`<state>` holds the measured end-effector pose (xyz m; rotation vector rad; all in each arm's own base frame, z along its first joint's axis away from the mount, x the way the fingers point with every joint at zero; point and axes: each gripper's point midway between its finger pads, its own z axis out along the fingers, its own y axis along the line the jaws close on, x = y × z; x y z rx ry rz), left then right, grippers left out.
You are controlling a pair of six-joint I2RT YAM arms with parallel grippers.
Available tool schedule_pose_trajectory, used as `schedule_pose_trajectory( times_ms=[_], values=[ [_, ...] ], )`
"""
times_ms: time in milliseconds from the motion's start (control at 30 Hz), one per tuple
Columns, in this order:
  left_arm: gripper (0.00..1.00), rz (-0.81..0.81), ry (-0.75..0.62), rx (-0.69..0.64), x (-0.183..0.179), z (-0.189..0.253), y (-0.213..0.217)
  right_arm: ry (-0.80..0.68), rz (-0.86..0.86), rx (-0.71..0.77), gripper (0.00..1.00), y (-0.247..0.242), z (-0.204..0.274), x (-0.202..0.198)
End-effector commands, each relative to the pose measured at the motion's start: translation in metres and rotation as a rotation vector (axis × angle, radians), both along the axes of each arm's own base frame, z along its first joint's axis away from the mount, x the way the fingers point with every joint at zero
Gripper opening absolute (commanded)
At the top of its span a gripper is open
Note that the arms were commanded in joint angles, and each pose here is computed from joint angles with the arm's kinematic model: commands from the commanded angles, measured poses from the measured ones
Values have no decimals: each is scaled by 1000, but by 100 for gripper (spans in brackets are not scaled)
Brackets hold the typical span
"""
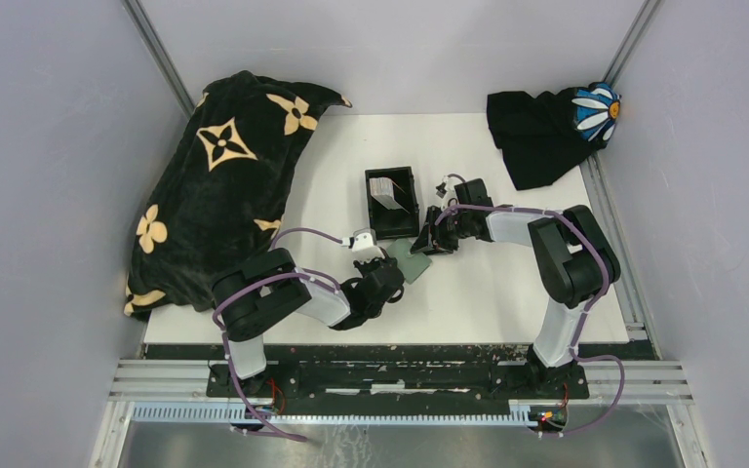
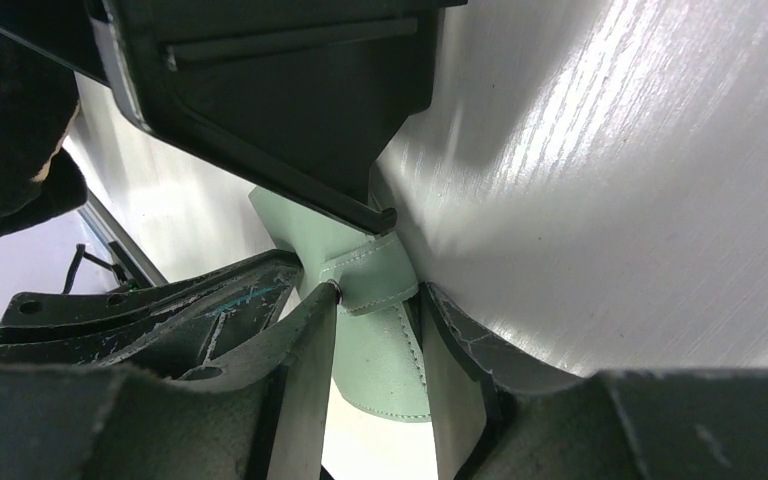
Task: Put the credit cards into the card holder
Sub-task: Close the card holder at the center of the board.
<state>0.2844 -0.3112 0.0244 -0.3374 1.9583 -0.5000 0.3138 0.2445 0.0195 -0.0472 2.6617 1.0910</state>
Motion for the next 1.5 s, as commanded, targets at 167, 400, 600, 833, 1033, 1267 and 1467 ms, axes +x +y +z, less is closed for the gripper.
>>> schedule_pose_trajectory(
  times_ms=[167,400,600,833,1033,1267,1467],
  values=[
    [3,-44,116,175,-16,-48,20,96,18,-167,42,-15,-48,-28],
    [3,-43,120,172,-16,-49,20,98,24,-195,39,-16,-53,-30],
    [3,-45,122,173,-16,-50,19,90,33,-211,39,-14,-53,-32],
    [3,-49,123,171,-17,-50,17,62,61,-269,39,-6,-50,-33],
    [3,-52,126,176,-16,-51,17,58,71,-319,38,-7,-56,-39],
    [3,-57,130,175,-17,-52,16,62,86,-382,38,-11,-66,-52],
    [3,-61,132,172,-17,-52,15,74,59,-409,36,-19,-77,-61]
  ],
)
